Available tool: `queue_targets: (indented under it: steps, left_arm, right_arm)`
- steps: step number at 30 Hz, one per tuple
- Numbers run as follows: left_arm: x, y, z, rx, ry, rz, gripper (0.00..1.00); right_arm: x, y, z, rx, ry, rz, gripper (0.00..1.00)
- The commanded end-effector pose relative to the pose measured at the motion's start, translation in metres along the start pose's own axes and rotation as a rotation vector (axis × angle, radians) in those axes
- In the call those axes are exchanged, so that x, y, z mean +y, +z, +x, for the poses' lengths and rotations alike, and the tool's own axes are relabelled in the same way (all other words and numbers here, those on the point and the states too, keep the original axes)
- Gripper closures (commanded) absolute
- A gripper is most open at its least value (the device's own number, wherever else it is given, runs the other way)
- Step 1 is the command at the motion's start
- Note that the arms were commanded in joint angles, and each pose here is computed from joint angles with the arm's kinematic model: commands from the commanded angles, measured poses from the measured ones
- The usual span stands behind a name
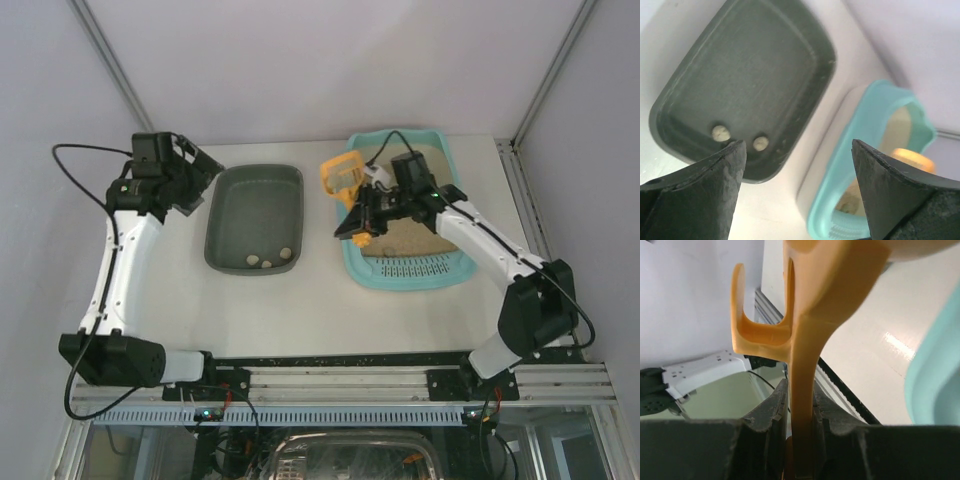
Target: Clean the litter box
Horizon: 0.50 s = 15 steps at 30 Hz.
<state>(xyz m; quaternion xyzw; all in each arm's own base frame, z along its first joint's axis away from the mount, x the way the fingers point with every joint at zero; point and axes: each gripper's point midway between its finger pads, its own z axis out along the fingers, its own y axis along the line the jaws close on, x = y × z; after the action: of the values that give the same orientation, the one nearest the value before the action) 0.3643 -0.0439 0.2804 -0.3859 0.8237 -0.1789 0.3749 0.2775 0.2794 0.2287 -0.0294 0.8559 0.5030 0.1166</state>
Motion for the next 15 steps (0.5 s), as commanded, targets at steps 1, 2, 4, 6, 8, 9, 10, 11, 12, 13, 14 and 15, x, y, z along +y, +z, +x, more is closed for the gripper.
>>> queue_targets:
  steps: [1, 2, 4, 6, 8, 9, 10, 11, 12, 13, 14, 15]
  left_arm:
    - [-0.038, -0.066, -0.036, -0.141, -0.066, 0.129, 0.10]
    - [-0.040, -0.067, -0.037, -0.144, -0.074, 0.137, 0.10]
    - [-0.041, -0.063, -0.036, -0.158, -0.055, 0.127, 0.10]
    - [-0.041, -0.057, -0.037, -0.163, -0.049, 0.117, 0.10]
    - [-0.050, -0.053, -0.042, -0.166, -0.049, 0.137, 0.10]
    - [-0.057, -0.052, -0.045, -0.165, -0.048, 0.147, 0.10]
    - [-0.065, -0.052, -0.049, -0.167, -0.047, 0.162, 0.11]
    - [-0.073, -0.051, -0.053, -0.166, -0.045, 0.175, 0.11]
    - [-0.077, -0.047, -0.056, -0.160, -0.046, 0.167, 0.12]
    - [-0.083, -0.046, -0.060, -0.160, -0.052, 0.170, 0.12]
    - [-0.088, -0.045, -0.063, -0.158, -0.058, 0.176, 0.12]
    - [-0.093, -0.045, -0.066, -0.157, -0.061, 0.182, 0.13]
  right_arm:
    - [0.002, 0.032, 0.008, 0.092, -0.121, 0.099, 1.00]
    - [0.002, 0.040, 0.009, 0.113, -0.152, 0.131, 1.00]
    - [-0.004, 0.059, 0.008, 0.153, -0.223, 0.208, 1.00]
    - [-0.010, 0.075, 0.005, 0.191, -0.281, 0.303, 1.00]
    - [-0.016, 0.090, -0.001, 0.212, -0.354, 0.406, 1.00]
    - [-0.021, 0.096, -0.003, 0.229, -0.382, 0.453, 1.00]
    - [-0.029, 0.106, -0.003, 0.249, -0.404, 0.500, 1.00]
    - [-0.034, 0.111, -0.003, 0.260, -0.426, 0.543, 1.00]
    - [-0.038, 0.116, -0.004, 0.260, -0.445, 0.574, 1.00]
    - [-0.042, 0.121, -0.003, 0.262, -0.459, 0.601, 1.00]
    - [-0.048, 0.125, -0.002, 0.266, -0.472, 0.634, 1.00]
    - [-0.053, 0.127, -0.001, 0.267, -0.490, 0.673, 1.00]
